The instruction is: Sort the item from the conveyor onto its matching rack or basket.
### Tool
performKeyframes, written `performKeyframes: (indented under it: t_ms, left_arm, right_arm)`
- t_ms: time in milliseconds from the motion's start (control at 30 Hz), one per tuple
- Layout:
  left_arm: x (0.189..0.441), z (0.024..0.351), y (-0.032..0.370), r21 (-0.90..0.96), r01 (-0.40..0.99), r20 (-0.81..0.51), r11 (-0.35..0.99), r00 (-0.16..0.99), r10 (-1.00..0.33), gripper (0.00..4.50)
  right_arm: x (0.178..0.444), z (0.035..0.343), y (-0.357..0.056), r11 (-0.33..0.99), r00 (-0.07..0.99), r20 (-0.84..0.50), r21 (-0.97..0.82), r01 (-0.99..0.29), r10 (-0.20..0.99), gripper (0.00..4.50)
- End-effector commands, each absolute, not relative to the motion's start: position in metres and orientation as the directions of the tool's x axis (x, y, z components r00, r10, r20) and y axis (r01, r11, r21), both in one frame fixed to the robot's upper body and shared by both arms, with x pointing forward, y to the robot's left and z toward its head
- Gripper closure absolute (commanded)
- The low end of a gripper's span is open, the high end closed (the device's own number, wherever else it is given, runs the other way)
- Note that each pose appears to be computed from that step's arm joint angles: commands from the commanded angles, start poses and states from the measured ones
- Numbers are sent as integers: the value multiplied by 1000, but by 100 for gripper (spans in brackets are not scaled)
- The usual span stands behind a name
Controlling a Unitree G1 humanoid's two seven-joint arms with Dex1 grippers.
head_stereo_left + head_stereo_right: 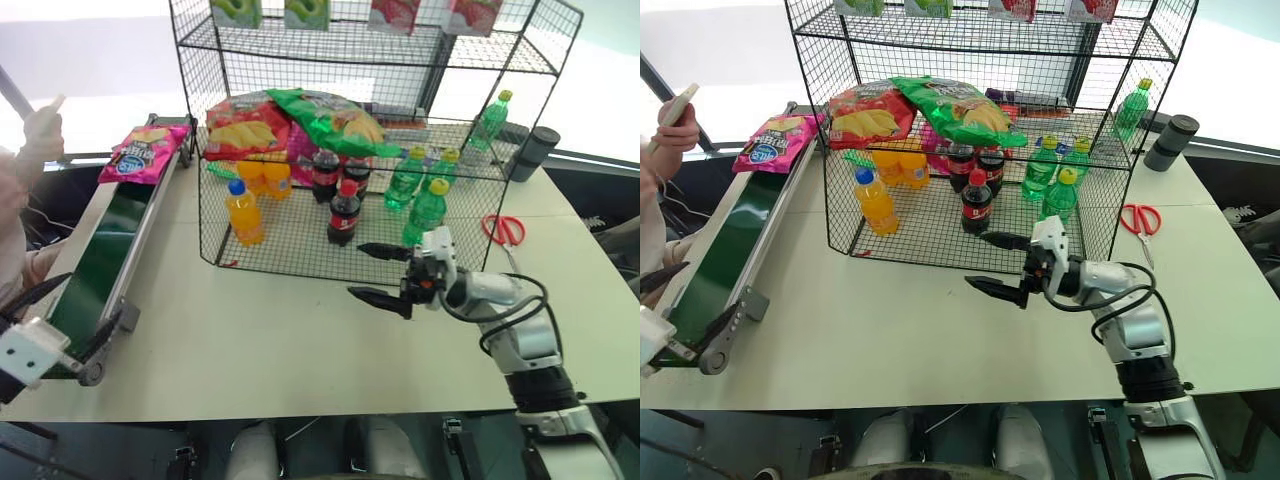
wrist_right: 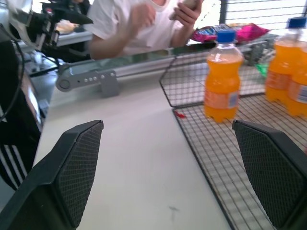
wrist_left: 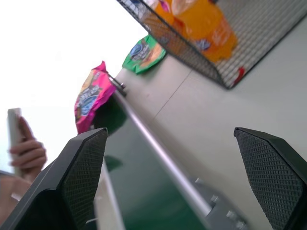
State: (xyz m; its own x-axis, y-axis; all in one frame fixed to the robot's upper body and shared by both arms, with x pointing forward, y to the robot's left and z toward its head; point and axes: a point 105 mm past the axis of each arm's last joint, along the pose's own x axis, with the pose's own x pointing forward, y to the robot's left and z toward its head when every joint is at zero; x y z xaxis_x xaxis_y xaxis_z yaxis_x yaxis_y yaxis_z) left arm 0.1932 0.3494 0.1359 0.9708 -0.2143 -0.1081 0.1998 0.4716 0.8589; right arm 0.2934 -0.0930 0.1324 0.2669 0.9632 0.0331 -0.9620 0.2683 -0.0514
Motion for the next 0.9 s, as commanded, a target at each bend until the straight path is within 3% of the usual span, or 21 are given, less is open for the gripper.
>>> performKeyframes:
  t_ms: [33, 267, 433, 900]
  left_arm:
    - [184, 148, 364, 942, 125, -80, 311, 985, -152, 0]
    - [157, 142, 381, 982, 96, -87, 163, 994, -60, 0]
    - [147, 144, 391, 994, 75, -75, 81, 997, -9, 0]
    - [165, 135, 396, 987, 60, -63, 147, 998, 20, 0]
  right_arm:
    - [288, 141, -81, 208, 205, 38, -106, -972, 978, 2]
    - [298, 148, -64, 192, 185, 63, -139, -971, 981, 2]
    - [290, 140, -55, 129, 125, 37, -147, -981, 992, 2]
    - [274, 145, -48, 61, 55, 50, -122, -991, 997, 2]
